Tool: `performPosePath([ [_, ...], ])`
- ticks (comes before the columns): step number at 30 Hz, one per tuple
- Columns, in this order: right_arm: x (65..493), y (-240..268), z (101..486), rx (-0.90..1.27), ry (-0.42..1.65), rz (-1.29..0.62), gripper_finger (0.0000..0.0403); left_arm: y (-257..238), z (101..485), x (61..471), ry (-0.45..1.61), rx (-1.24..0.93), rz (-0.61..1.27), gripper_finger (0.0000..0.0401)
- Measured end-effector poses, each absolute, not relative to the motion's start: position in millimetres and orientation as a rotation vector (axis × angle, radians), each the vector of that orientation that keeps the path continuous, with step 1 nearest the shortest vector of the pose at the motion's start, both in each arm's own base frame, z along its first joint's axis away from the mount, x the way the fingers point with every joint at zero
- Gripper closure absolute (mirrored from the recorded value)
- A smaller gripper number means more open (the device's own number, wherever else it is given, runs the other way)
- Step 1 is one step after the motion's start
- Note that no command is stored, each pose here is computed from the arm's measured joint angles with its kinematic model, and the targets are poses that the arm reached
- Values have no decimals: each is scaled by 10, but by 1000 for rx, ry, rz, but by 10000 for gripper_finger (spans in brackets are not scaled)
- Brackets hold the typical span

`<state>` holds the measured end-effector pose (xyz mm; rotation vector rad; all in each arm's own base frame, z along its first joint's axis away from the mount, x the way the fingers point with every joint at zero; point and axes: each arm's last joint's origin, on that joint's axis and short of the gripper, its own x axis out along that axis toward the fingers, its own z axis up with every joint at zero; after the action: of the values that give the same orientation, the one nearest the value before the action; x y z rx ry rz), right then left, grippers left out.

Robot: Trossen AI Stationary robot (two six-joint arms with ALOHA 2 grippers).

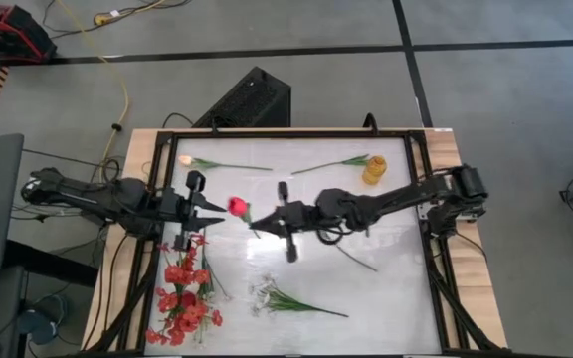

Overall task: Sort flowers into vase by color
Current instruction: Put the bottom of the red tulip into the red vase

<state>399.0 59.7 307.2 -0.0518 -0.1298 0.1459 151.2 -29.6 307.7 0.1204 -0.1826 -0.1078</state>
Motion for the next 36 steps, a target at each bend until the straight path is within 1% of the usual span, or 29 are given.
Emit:
performPosePath([
  [4, 4248, 545, 2998, -54, -119, 129, 386, -321, 3021, 1619, -151, 125, -117, 288],
  [6, 4337, 560, 2980, -56, -115, 152, 386, -322, 3002, 1647, -137, 116, -104, 270],
  [10, 4400, 538, 2996, -58, -107, 153, 385, -324, 3025, 1642, -157, 110, -112, 239],
  [13, 4412, 515, 2960, -59, -86, 149, 385, -325, 3022, 1643, -155, 114, -115, 228],
  [30, 4416, 409, 2976, -50, -90, 115, 385, -323, 3008, 1645, -140, 103, -109, 225],
  [33, 4416, 409, 2977, -50, -90, 115, 385, -323, 3008, 1645, -140, 97, -110, 232],
  [36, 4417, 409, 2974, -50, -87, 115, 385, -323, 3008, 1645, -140, 93, -109, 251],
])
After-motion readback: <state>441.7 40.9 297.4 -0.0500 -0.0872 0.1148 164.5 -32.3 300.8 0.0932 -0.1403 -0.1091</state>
